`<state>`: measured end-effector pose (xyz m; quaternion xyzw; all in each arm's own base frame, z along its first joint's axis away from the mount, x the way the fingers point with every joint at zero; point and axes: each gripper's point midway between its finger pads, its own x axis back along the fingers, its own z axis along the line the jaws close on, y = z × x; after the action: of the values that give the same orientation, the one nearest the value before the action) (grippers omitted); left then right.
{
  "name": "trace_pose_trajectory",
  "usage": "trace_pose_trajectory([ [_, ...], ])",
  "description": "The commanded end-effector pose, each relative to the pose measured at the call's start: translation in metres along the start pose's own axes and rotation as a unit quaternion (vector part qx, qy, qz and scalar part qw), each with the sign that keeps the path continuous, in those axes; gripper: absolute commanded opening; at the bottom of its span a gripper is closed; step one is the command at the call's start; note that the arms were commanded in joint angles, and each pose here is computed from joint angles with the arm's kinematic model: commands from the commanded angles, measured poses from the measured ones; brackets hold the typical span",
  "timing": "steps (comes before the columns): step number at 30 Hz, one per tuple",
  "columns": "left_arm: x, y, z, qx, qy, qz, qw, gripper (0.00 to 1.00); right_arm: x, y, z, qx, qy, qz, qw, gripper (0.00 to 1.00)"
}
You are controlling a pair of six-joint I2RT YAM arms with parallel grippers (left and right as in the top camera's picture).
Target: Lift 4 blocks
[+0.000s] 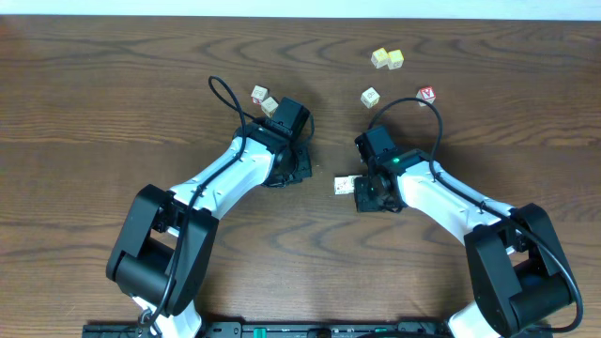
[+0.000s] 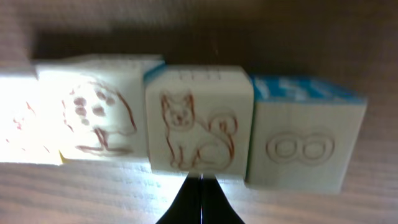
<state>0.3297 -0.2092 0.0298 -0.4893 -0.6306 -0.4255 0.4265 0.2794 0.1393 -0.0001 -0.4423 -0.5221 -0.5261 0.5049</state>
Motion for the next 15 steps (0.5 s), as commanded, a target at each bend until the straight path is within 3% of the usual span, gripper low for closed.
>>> trace_pose_trajectory([
  [1, -0.003, -0.002, 0.005, -0.008, 0.010, 0.003, 1.000, 0.07, 0.027, 0.010, 0.000, -0.009, 0.008, -0.008, 1.000, 0.01],
  [6, -0.003, -0.002, 0.005, -0.008, 0.010, 0.002, 1.000, 0.08, 0.046, 0.018, -0.021, -0.005, 0.000, -0.009, 1.000, 0.01],
  [15, -0.003, -0.002, 0.005, -0.008, 0.010, 0.002, 1.000, 0.07, 0.028, 0.012, -0.043, -0.037, 0.008, 0.010, 0.999, 0.01],
])
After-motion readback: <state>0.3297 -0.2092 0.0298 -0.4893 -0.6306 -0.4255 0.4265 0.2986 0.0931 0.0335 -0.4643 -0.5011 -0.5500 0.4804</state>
